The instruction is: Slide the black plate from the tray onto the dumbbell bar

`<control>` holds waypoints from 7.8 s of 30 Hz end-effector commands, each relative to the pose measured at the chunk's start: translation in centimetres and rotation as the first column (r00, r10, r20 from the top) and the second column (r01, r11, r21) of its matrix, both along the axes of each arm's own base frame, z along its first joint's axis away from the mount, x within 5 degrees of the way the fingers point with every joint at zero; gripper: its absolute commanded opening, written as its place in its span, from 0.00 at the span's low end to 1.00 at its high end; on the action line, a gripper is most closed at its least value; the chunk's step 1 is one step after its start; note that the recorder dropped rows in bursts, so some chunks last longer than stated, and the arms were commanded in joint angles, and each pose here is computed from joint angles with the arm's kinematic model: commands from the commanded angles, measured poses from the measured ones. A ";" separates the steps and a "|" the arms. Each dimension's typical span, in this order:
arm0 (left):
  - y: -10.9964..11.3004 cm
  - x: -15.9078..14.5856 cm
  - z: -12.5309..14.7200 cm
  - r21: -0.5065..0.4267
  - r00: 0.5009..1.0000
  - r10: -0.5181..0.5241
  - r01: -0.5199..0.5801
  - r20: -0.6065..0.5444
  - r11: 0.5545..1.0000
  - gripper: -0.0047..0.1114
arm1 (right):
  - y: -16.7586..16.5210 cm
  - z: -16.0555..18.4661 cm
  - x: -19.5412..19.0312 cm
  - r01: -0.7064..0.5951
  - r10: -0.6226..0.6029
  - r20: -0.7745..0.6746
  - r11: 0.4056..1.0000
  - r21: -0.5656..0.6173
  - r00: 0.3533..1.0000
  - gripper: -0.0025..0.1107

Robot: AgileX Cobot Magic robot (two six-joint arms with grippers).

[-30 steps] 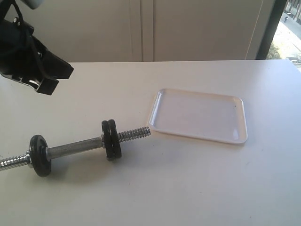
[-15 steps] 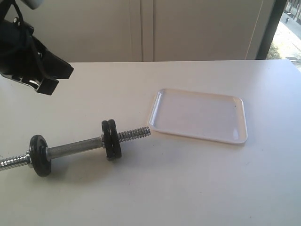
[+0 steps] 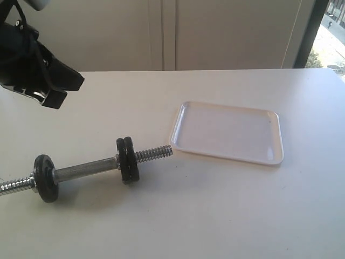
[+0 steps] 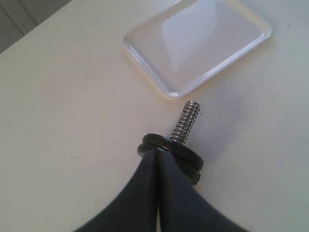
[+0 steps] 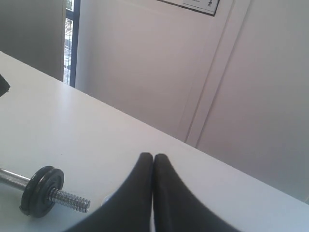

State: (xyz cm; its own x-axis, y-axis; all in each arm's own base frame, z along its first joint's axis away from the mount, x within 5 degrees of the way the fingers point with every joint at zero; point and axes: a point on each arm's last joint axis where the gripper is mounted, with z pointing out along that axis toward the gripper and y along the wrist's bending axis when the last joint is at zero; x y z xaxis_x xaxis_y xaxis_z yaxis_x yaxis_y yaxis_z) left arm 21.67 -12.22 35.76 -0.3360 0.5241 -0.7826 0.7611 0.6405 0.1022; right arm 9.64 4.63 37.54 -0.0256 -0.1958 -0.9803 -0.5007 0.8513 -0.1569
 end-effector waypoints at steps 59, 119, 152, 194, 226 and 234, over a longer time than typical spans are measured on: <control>10.7 -16.3 -17.9 -0.452 0.767 0.628 -0.519 0.129 0.726 0.04 | 0.0 0.0 0.0 0.006 -0.006 0.009 1.000 0.004 1.000 0.02; 11.0 -16.5 -18.8 -0.311 0.776 0.612 -0.550 0.152 0.775 0.04 | 0.2 0.1 -0.1 -0.020 0.019 0.016 1.000 0.018 1.000 0.02; 11.0 -16.5 -18.8 -0.310 0.777 0.611 -0.549 0.153 0.776 0.04 | -2.6 1.7 -15.1 -0.182 0.113 0.530 0.980 0.079 0.840 0.02; 11.0 -16.5 -18.8 -0.310 0.777 0.611 -0.549 0.153 0.776 0.04 | -4.0 -19.0 -4.4 0.406 -0.378 -0.228 0.909 0.089 0.897 0.02; 11.0 -16.5 -18.8 -0.310 0.777 0.611 -0.549 0.153 0.776 0.04 | -4.8 -19.3 -4.3 0.529 -0.511 -0.191 0.846 0.060 0.838 0.02; 11.0 -16.5 -18.8 -0.310 0.777 0.611 -0.549 0.153 0.776 0.04 | -4.8 -19.3 -4.3 0.528 -0.509 -0.191 0.847 0.060 0.839 0.02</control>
